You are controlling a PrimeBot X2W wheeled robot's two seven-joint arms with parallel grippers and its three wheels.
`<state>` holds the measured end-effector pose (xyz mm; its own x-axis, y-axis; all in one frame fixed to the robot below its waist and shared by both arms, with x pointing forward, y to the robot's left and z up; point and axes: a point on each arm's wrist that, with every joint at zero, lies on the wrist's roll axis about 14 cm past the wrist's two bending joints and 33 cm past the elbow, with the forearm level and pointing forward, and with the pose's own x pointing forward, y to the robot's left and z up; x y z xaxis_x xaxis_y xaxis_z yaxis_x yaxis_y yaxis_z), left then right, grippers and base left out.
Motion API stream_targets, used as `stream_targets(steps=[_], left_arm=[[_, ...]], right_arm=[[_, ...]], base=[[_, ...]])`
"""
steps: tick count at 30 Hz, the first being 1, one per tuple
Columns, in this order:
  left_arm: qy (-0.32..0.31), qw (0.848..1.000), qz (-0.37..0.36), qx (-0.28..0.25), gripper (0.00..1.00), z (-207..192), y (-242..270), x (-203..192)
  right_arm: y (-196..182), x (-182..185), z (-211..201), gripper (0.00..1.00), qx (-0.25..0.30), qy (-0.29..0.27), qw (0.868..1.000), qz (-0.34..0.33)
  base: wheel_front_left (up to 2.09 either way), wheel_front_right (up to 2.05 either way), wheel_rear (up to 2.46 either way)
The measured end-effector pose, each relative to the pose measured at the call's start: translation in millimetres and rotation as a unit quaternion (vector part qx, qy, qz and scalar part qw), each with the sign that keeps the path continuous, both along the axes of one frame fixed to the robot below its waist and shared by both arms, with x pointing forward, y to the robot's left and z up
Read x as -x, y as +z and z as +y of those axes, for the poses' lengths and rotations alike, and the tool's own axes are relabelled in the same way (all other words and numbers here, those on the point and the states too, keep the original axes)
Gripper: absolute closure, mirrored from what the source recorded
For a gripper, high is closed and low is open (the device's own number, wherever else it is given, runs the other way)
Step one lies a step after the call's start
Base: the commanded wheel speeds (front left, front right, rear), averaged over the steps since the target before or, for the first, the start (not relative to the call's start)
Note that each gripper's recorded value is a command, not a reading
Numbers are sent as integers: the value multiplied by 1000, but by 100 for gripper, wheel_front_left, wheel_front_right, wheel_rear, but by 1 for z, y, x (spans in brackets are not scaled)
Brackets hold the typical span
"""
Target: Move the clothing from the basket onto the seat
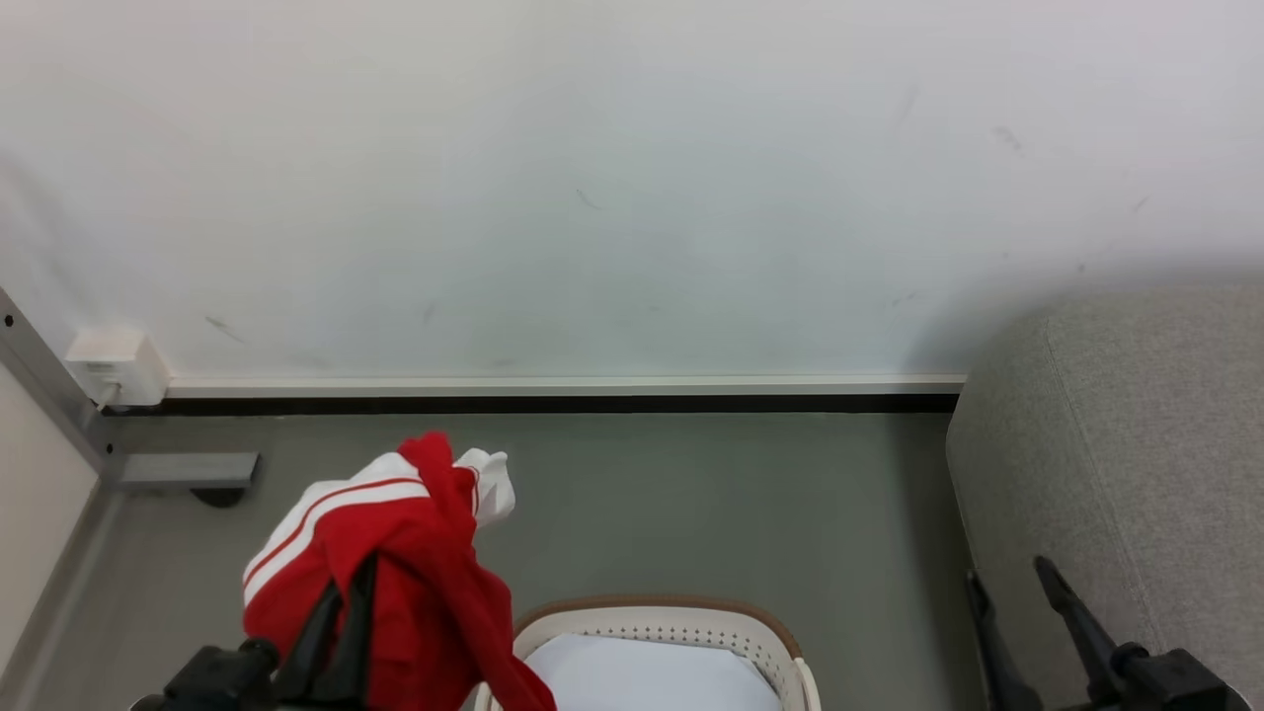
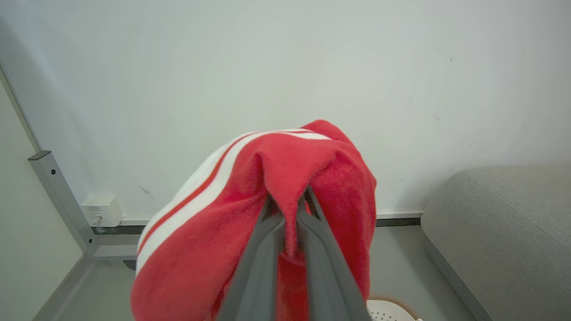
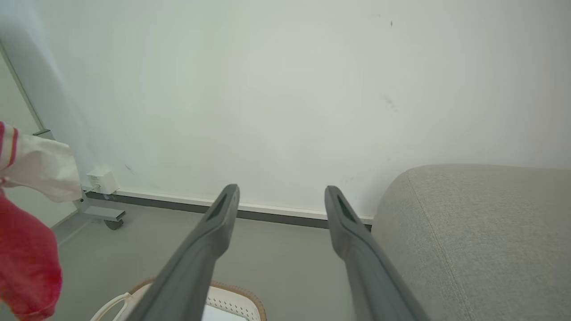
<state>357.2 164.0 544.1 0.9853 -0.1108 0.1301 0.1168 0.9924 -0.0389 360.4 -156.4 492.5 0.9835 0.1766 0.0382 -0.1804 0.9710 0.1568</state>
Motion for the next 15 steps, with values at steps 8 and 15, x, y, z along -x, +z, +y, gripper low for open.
stream_targets(steps=[8, 15], left_arm=[[-45, 999, -5, 4, 100, -26, 13, -1], [-114, 993, -25, 12, 100, -72, 35, -3]], right_arm=[[20, -1, 52, 0, -26, 79, 996, -25], [44, 12, 131, 0, -33, 213, 975, -47]], base=[[0, 0, 0], [0, 0, 0]])
